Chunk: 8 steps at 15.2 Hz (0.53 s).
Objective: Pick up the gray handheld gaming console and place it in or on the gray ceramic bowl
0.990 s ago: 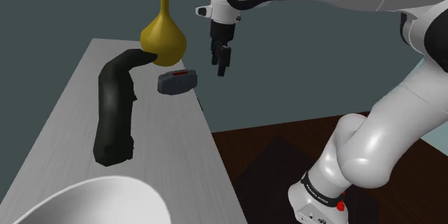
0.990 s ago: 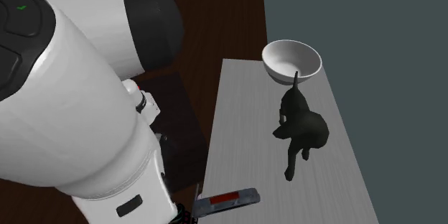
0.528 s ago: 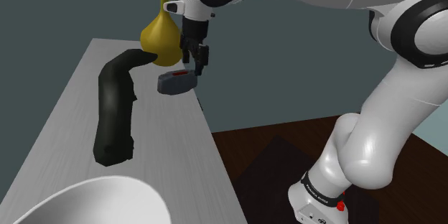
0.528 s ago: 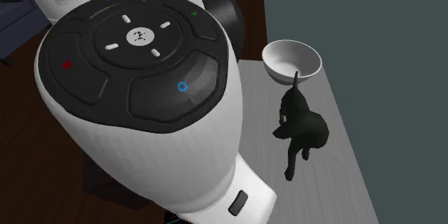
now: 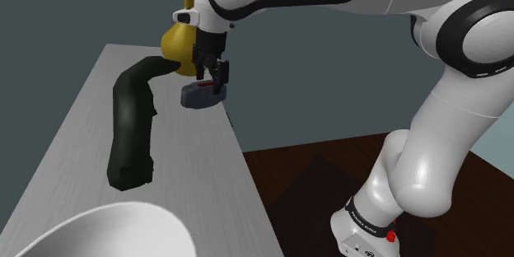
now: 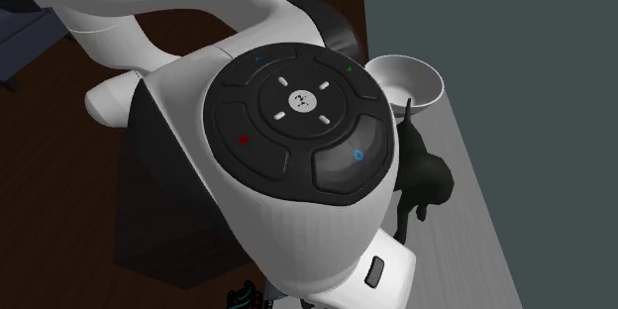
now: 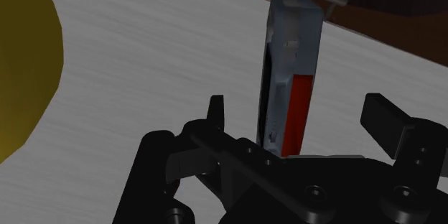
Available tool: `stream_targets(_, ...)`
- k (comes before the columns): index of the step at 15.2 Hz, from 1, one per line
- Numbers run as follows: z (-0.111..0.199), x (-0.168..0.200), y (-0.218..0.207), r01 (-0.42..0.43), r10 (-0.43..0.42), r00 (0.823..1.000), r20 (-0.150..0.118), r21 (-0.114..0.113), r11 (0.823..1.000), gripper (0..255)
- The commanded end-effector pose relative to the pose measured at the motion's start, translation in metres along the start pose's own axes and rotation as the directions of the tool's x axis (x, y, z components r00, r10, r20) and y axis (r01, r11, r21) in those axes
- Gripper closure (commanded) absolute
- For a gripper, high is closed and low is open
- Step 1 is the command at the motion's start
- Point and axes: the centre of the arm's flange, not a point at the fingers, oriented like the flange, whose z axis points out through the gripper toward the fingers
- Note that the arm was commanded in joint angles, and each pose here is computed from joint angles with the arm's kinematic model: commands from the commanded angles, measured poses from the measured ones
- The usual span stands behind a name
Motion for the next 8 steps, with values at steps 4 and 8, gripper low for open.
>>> stream_targets(4,0.0138,0.0,0.0003,0.001,-0.001,1.0,0.0,0.0,1.0,0)
stream_targets(8,0.0138,0.0,0.0003,0.001,-0.001,1.0,0.0,0.0,1.0,0)
